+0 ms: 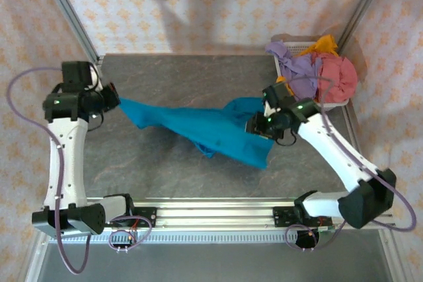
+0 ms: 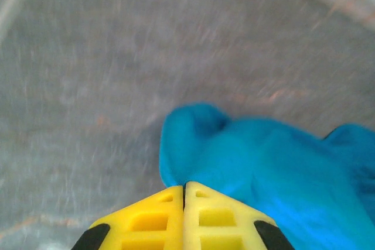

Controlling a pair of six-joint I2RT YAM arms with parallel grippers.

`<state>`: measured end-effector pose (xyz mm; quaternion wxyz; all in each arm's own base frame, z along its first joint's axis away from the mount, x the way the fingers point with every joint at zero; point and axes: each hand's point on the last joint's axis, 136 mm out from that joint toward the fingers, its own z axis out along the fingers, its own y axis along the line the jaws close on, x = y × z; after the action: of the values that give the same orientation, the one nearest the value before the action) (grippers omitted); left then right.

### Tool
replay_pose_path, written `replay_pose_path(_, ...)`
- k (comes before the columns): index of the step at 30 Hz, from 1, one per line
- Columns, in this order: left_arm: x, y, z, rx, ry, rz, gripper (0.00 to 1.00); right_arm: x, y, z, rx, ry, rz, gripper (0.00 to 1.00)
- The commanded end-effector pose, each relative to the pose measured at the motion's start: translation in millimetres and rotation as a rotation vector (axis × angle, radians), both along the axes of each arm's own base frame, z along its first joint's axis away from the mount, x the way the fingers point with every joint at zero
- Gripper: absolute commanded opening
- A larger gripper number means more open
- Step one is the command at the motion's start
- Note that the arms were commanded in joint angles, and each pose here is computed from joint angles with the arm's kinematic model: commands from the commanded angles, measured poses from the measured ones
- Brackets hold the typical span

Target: Fold and stack the t-shirts

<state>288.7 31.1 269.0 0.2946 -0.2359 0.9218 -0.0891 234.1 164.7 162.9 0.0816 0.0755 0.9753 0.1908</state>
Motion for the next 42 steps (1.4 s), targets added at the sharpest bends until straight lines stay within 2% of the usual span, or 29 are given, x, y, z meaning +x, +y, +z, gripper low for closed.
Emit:
replay_pose_path(1, -3.9, -4.3, -26.7, -0.038, 0.012, -0.005, 0.0, 8.1, 2.5, 2.8, 0.035, -0.027, -0.065, 0.5)
replay_pose_path(6, -11.3, -8.3, -52.3, -0.064, 0.066, -0.009, 0.0, -12.8, -1.9, -26.1, 0.011, 0.077, -0.074, 0.47)
replay_pose_path(15, -21.6, -10.6, -67.9, -0.076, 0.099, -0.002, 0.0, -91.7, -10.1, -97.7, -0.094, 0.281, -0.013, 0.42)
replay_pose_path(19, -28.2, -12.5, -70.9, -0.082, 0.108, 0.001, 0.0, -115.5, -8.3, -111.9, -0.062, 0.317, -0.005, 0.4)
replay_pose_path(23, -32.1, -12.6, -73.6, -0.083, 0.113, 0.006, 0.0, -115.7, 3.1, -117.3, 0.032, 0.295, -0.01, 0.38)
replay_pose_path(28, -34.1, -12.9, -76.1, -0.084, 0.121, 0.006, 0.0, -112.7, 10.2, -125.0, 0.065, 0.295, -0.012, 0.34)
replay_pose_path(36, -31.8, -12.3, -75.5, -0.083, 0.115, 0.008, 0.0, -105.7, 11.6, -144.3, 0.005, 0.338, -0.016, 0.28)
replay_pose_path(38, -31.5, -11.8, -75.3, -0.077, 0.118, 0.005, 0.0, -103.9, 11.8, -143.7, -0.001, 0.334, -0.014, 0.22)
replay_pose_path(41, -30.7, -11.5, -74.7, -0.077, 0.119, 0.003, 0.0, -99.8, 10.7, -138.4, -0.012, 0.315, -0.016, 0.03)
replay_pose_path(42, -30.2, -12.0, -73.4, -0.079, 0.114, 0.003, 0.0, -97.9, 9.8, -133.7, -0.017, 0.301, -0.018, 0.0)
